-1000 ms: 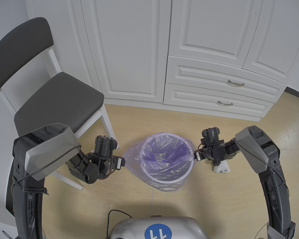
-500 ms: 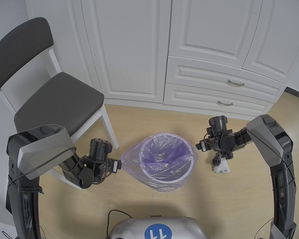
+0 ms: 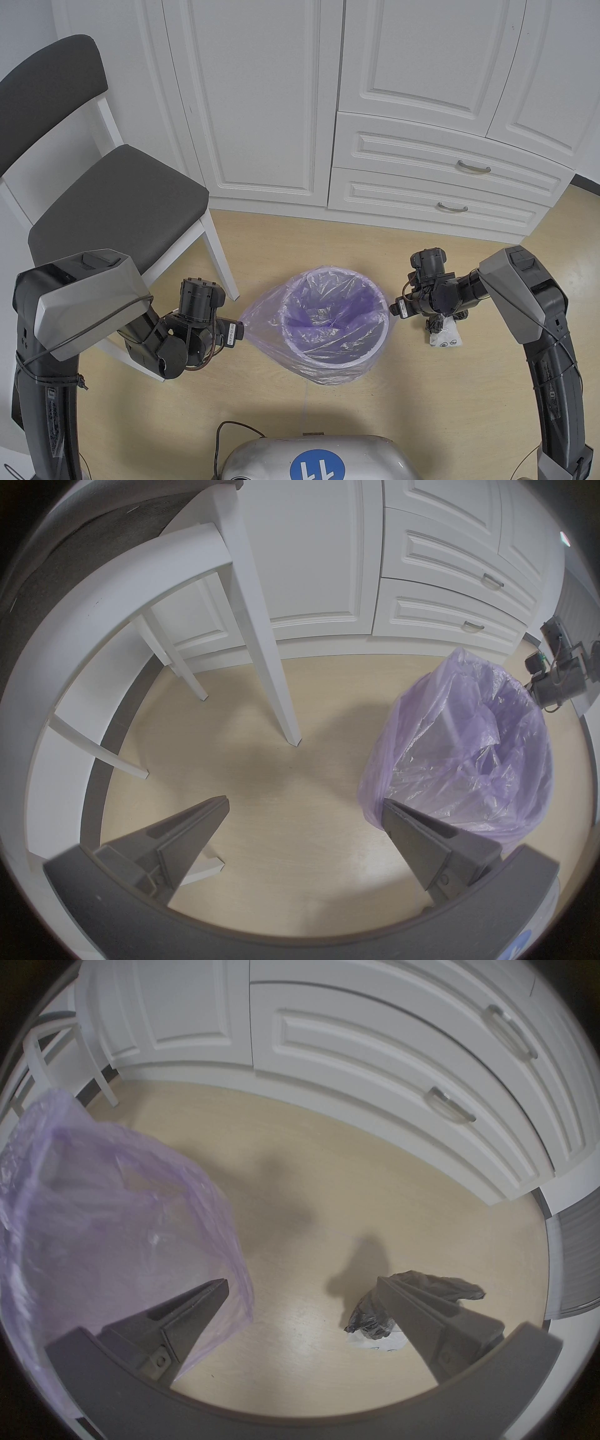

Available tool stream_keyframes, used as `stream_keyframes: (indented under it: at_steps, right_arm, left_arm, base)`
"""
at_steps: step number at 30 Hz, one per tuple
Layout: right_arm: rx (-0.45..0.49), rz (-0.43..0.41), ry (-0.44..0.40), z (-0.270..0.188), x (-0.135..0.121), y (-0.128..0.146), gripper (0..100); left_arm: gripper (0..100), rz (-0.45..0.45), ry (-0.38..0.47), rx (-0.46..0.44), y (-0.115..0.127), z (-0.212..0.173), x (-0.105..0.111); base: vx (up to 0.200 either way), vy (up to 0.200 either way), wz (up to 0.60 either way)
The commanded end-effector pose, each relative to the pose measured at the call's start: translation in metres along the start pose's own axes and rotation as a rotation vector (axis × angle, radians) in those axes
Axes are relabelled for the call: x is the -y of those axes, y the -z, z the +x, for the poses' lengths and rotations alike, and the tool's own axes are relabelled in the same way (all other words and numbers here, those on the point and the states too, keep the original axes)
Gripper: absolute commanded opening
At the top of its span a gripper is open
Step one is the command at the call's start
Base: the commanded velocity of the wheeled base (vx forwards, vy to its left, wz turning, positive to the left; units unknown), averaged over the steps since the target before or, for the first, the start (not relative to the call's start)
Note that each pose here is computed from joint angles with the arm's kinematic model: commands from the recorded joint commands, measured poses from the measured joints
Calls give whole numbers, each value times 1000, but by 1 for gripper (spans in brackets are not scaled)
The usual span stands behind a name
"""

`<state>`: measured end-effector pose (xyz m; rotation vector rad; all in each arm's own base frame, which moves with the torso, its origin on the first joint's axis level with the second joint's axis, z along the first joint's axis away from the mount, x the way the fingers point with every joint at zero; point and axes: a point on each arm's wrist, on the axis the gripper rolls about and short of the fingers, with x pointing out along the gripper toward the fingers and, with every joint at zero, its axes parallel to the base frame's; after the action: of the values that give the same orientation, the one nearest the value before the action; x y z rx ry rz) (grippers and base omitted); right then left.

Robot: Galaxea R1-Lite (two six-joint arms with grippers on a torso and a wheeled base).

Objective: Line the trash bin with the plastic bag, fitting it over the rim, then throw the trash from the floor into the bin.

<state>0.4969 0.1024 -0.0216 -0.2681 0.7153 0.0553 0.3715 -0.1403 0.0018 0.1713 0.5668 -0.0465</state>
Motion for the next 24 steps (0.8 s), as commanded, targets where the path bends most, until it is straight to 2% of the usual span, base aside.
stream_keyframes:
  at_steps: [1,4,6,8,14,18,22,24]
  right_arm:
    - [-60,-3,3,28,0,18,100]
    - [-86,1,9,44,3,19,100]
    - [-189,-22,-8,59,-2,44,100]
    - [-188,-39,-42,63,-2,49,100]
    - [-172,-37,-74,66,-3,50,100]
    - [-127,11,-87,60,2,38,100]
    - [-58,64,-74,36,11,5,100]
    - [-51,67,-74,28,13,0,100]
  left_arm:
    - [100,0,0,-2,1,1,0]
    - [100,-3,0,6,0,1,0]
    - [100,-8,6,34,-1,1,3]
    - [100,-7,8,42,0,1,4]
    - [100,-3,13,44,6,7,8]
    - [100,-3,18,55,9,10,11]
    - [100,-5,25,56,9,15,12]
    - [100,-7,24,55,11,19,13]
  base:
    - [0,0,0]
    - [0,0,0]
    - [0,0,0]
    - [0,0,0]
    - [0,0,0]
    - [0,0,0]
    - [0,0,0]
    - [0,0,0]
